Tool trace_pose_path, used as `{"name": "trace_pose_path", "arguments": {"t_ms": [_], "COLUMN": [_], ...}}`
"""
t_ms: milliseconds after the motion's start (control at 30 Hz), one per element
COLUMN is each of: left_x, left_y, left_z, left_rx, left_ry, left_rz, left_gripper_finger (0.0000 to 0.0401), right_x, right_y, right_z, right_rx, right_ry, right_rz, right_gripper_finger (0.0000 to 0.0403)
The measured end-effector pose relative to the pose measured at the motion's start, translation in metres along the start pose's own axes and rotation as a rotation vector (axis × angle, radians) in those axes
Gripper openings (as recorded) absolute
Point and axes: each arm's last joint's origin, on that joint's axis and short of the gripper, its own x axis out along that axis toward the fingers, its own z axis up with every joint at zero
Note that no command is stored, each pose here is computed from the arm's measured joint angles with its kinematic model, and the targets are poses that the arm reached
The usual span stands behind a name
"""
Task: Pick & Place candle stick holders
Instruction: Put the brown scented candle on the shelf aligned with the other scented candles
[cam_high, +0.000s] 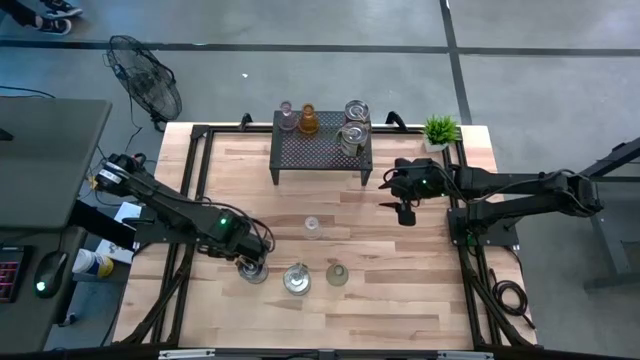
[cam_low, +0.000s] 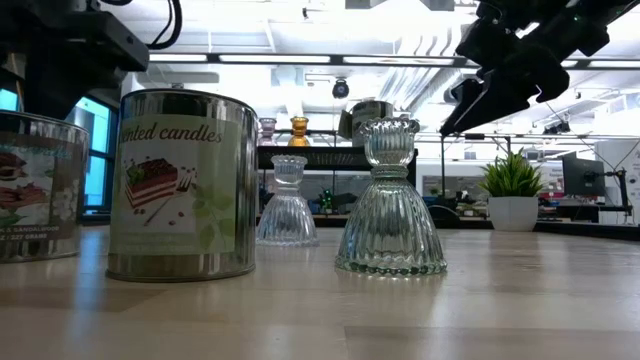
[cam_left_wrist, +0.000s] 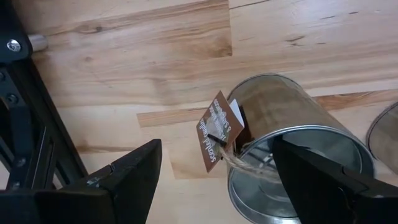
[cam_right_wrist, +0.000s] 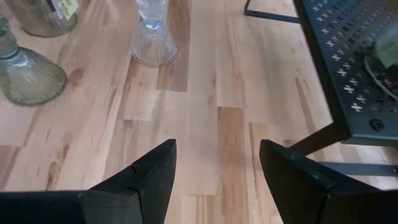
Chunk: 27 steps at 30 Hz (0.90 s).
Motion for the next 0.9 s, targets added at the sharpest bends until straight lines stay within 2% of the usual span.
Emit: {"name": "trace_pose_path", "arguments": {"t_ms": [233, 633, 767, 900], "left_x": [0.0008, 0.0013, 0.0015, 0.0050], "left_y": [-0.0002, 0.0010, 0.0012, -0.0005], "left_z": [0.0003, 0.0030, 0.0034, 0.0034], "left_rx": [0.045, 0.438, 0.498, 0.533], "left_ry": [-0.012, -0.091, -0.098, -0.102], "left_rz": [0.001, 0.022, 0.028, 0.047], "left_gripper_finger": [0.0305, 0.0305, 0.0303, 0.0282], "right_x": [0.0000, 0.0000, 0.0000, 0.0000], "right_y": [0.0007, 0.0015, 0.0015, 0.0014], "right_z": [-0.0017, -0.0019, -0.0019, -0.0016], "right_rx": [0.000, 0.002, 0.002, 0.004], "right_ry": [0.016, 0.014, 0.013, 0.011], "right_rz": [0.012, 0.038, 0.038, 0.037], "right_gripper_finger": [0.0224, 0.0224, 0.0224, 0.0224]}}
